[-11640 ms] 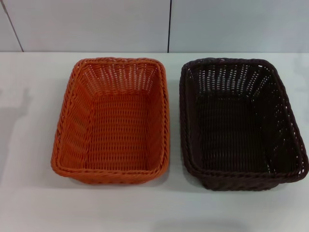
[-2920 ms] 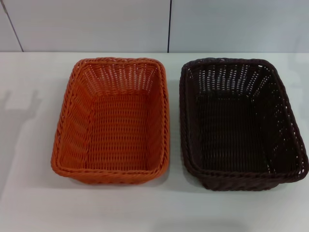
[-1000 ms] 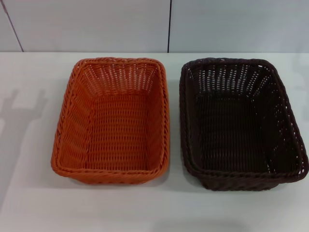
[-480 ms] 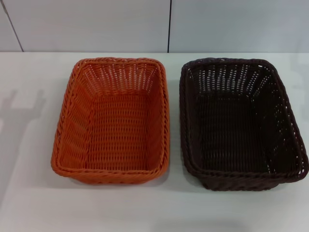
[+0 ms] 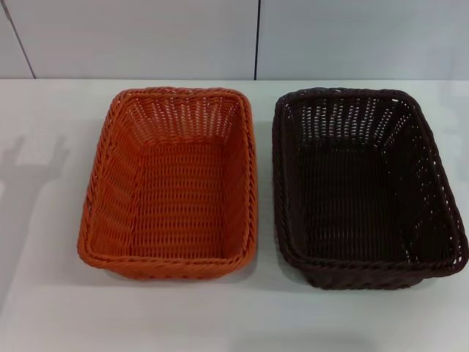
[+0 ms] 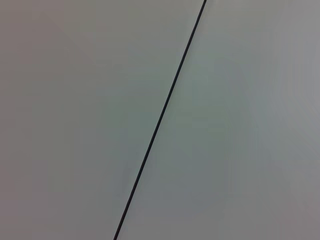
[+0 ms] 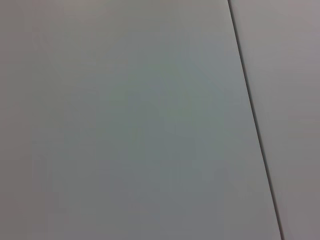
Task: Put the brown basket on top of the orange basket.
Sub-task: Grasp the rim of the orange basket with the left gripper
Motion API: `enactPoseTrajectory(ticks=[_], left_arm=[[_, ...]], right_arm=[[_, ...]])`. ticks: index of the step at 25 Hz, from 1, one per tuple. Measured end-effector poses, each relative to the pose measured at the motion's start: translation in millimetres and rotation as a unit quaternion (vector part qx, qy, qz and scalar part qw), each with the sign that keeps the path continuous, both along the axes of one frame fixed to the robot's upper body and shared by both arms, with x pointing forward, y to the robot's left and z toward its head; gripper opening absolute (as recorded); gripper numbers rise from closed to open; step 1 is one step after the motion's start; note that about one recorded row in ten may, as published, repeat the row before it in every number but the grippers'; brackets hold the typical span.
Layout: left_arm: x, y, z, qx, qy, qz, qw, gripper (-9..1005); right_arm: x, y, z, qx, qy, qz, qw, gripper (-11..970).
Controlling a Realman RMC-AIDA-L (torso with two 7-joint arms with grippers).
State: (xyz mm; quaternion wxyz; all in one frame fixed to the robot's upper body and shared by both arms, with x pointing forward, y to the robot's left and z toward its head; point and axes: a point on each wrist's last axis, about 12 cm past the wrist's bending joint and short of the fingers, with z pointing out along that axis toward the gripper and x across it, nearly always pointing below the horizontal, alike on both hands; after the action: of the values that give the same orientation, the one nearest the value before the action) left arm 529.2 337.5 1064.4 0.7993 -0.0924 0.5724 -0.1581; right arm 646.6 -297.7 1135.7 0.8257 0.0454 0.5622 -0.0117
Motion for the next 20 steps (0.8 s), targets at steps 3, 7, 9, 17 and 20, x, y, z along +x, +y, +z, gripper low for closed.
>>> enactPoseTrajectory(ticks=[3,7,9,17,20], left_arm=[[0.0,-0.1,0.0,0.001,0.000,0.000,1.000,813],[0.0,-0.1,0.0,0.001,0.000,0.000,1.000,813],[0.0,-0.1,0.0,0.001,0.000,0.000,1.000,814],[-0.1,-1.3,-0.4,0.002,0.001,-0.002,1.000,814],[-0.4,-1.1,-0.7,0.001,0.001,-0.002,1.000,814]], right_arm=[[0.1,0.0,0.2,0.000,0.000,0.000,1.000,575],[0.0,-0.2,0.0,0.000,0.000,0.000,1.000,574],[-0.1,-0.3,-0.1,0.000,0.000,0.000,1.000,574],[-0.6,-0.8,-0.6,0.000,0.001,-0.001,1.000,574],[-0.6,-0.8,-0.6,0.000,0.001,-0.001,1.000,574]])
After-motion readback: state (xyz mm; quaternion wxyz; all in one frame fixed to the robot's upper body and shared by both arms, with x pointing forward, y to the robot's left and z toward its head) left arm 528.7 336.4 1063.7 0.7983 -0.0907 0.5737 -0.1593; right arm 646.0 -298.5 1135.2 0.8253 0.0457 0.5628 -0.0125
